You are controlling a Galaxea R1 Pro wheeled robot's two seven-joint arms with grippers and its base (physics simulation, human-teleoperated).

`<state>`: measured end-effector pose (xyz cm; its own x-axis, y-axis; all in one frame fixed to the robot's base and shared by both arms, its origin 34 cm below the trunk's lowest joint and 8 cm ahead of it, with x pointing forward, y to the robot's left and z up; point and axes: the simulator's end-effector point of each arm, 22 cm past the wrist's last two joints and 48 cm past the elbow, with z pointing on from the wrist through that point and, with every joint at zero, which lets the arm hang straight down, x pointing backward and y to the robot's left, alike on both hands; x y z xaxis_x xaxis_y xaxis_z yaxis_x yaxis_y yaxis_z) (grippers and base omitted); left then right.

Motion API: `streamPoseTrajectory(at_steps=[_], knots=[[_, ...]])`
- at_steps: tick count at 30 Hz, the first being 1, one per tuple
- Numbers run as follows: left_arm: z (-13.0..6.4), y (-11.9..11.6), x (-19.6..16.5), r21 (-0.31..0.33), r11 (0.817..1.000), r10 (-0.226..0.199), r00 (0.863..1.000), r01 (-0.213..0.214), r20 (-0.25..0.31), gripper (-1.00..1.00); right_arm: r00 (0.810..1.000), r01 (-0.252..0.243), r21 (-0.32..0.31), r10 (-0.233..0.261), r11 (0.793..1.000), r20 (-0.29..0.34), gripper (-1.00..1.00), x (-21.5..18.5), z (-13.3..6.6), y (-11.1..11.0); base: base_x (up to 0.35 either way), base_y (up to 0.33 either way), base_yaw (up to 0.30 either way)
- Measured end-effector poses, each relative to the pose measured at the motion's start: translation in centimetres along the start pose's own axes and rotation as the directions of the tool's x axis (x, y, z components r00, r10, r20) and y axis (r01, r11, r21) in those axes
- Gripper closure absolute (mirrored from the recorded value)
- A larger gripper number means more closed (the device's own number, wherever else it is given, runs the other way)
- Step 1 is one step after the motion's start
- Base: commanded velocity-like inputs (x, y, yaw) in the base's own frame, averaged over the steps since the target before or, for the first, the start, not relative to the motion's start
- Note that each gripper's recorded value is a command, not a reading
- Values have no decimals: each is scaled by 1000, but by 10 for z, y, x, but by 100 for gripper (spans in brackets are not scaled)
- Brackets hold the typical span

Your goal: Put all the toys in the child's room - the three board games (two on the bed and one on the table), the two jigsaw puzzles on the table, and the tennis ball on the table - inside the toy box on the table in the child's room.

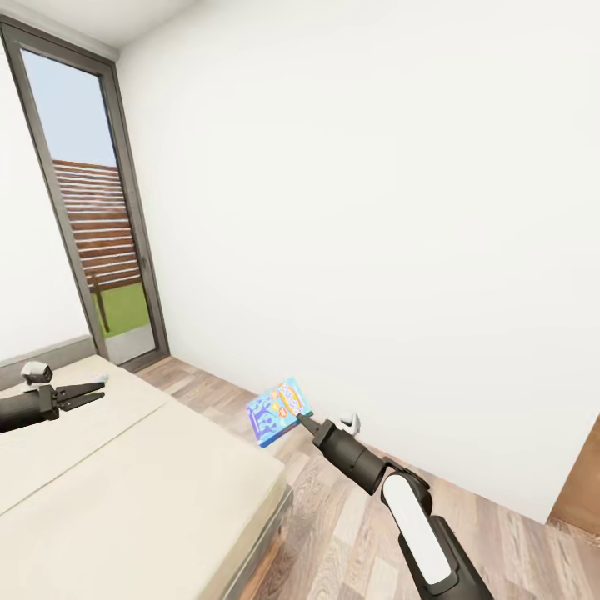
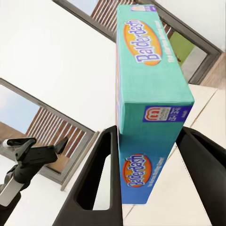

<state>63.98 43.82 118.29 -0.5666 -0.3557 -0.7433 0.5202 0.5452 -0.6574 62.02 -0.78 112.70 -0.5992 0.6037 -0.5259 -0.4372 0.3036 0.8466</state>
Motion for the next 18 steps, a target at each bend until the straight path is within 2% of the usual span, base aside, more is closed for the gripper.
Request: streamPoseTrajectory(at_steps=[8, 18], knots=[[-1, -3, -2, 2, 1000, 5, 1000, -5, 4, -100, 1000, 3, -8, -3, 1000, 3, 100, 0, 1, 5, 0, 0, -242], [-2, -4, -2, 3, 1000, 7, 1000, -7, 5, -100, 1000, 0, -12, 0, 1000, 6, 100, -1, 1, 7, -27, 13, -71]])
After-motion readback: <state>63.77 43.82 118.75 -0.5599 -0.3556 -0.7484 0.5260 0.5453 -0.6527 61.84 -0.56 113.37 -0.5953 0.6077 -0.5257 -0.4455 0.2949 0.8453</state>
